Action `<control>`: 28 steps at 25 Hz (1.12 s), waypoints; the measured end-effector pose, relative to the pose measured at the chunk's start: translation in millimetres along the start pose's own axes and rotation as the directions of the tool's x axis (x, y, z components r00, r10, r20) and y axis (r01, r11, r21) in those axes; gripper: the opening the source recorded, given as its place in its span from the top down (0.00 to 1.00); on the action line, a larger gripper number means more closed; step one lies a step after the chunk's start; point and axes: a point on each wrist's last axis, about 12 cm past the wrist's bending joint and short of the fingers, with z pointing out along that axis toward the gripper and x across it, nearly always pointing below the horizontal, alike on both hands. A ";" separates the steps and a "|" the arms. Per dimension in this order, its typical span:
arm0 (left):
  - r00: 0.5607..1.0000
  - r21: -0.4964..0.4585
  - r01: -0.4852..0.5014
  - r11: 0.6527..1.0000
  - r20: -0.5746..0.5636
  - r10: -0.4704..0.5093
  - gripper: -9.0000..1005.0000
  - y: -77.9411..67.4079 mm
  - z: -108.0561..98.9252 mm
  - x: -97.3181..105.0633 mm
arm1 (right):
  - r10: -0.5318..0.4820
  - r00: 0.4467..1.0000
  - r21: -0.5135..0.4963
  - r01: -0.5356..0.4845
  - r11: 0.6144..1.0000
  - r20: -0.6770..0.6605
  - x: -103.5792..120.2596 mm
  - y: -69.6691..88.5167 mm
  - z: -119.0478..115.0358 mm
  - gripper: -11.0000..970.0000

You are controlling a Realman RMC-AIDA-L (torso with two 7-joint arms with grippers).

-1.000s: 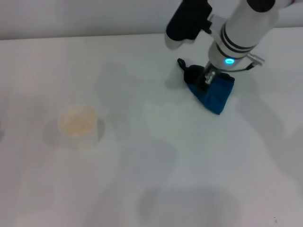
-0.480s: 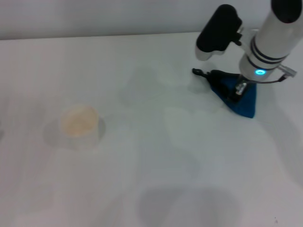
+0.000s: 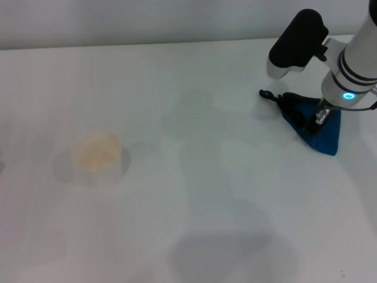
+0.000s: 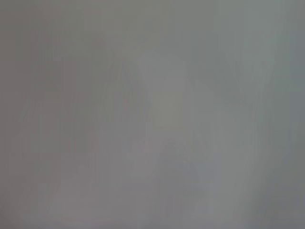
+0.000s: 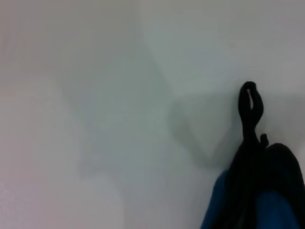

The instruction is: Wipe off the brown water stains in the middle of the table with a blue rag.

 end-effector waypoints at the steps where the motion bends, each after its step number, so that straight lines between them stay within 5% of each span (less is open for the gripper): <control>1: 1.000 0.000 0.000 1.000 0.000 0.000 0.13 0.0 0.0 0.0 | -0.004 1.000 -0.002 0.004 1.000 0.004 0.5 0.6 0.0 0.93; 16: 1.000 0.004 -0.003 1.000 0.000 0.003 0.13 -0.6 0.4 -0.1 | 0.017 0.999 -0.089 -0.013 0.996 0.050 -0.9 4.3 -9.2 0.92; 28: 1.000 0.006 -0.004 1.000 0.004 0.004 0.13 -0.7 1.3 -0.8 | 0.026 0.997 -0.110 -0.019 0.994 0.067 0.3 0.8 -13.2 0.67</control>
